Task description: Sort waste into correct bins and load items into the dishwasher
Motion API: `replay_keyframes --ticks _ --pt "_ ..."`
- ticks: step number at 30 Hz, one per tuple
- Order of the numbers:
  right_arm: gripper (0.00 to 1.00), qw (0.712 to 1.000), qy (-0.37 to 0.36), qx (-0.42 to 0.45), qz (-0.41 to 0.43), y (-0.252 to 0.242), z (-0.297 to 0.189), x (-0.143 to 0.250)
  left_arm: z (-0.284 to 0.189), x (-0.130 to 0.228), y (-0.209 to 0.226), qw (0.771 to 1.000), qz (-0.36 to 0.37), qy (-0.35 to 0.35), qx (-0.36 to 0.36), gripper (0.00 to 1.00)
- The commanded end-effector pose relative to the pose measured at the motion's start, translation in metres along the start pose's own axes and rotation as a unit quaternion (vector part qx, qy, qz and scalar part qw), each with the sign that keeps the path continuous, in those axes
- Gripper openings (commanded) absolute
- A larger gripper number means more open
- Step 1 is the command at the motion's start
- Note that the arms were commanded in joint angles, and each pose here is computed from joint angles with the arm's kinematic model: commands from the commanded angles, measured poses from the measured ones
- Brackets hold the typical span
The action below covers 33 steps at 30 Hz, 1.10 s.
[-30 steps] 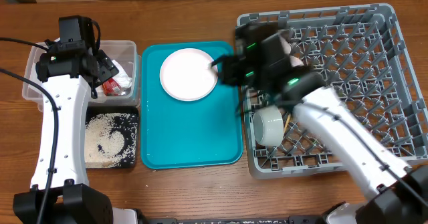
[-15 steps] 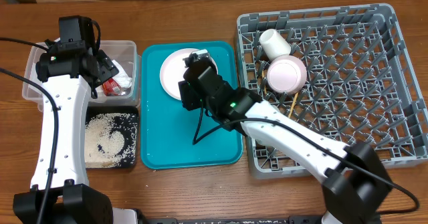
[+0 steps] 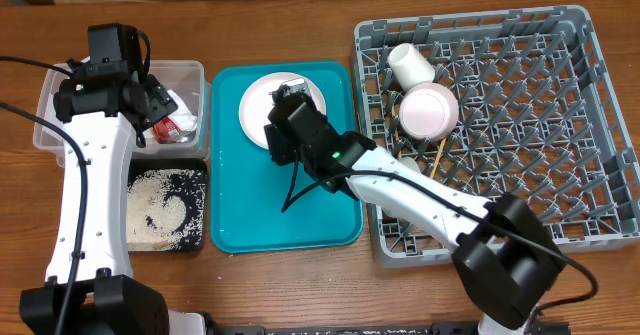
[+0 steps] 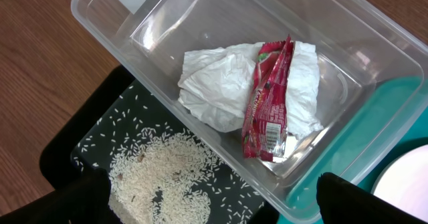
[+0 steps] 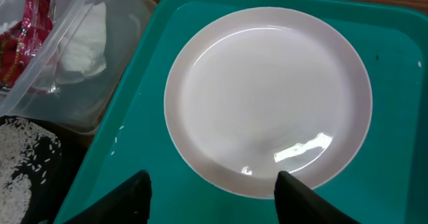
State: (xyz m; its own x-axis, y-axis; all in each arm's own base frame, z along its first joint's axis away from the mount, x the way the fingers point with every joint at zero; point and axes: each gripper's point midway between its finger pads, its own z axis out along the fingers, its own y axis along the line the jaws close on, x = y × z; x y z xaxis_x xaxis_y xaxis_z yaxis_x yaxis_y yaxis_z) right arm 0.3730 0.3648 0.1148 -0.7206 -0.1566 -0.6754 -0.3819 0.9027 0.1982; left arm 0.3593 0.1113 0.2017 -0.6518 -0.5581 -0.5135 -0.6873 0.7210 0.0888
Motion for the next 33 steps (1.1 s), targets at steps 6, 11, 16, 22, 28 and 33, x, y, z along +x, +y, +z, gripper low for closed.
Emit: replay_keyframes --ticks 6,11,16,22,28,33 --pt "0.64 0.999 0.013 0.015 -0.039 -0.008 0.042 0.019 -0.01 -0.009 0.0 1.0 -0.016 -0.014 0.011 1.0" --pt "0.69 0.998 0.017 0.012 -0.059 -0.008 0.058 0.027 -0.01 -0.009 0.0 1.0 -0.016 -0.014 0.011 1.0" --pt "0.67 0.998 0.017 0.012 -0.058 -0.008 0.059 0.028 -0.01 -0.009 0.0 1.0 -0.016 -0.014 0.011 1.0" --pt "0.43 0.998 0.016 0.011 -0.058 -0.008 0.059 0.027 -0.01 -0.009 0.0 1.0 -0.016 -0.014 0.011 1.0" --pt "0.04 0.998 0.005 0.008 -0.056 -0.006 0.059 0.023 -0.01 -0.009 0.0 1.0 -0.016 -0.014 0.011 1.0" --pt "0.04 0.999 -0.001 0.007 -0.053 -0.007 0.059 0.018 -0.01 -0.009 0.0 1.0 -0.016 -0.014 0.011 1.0"
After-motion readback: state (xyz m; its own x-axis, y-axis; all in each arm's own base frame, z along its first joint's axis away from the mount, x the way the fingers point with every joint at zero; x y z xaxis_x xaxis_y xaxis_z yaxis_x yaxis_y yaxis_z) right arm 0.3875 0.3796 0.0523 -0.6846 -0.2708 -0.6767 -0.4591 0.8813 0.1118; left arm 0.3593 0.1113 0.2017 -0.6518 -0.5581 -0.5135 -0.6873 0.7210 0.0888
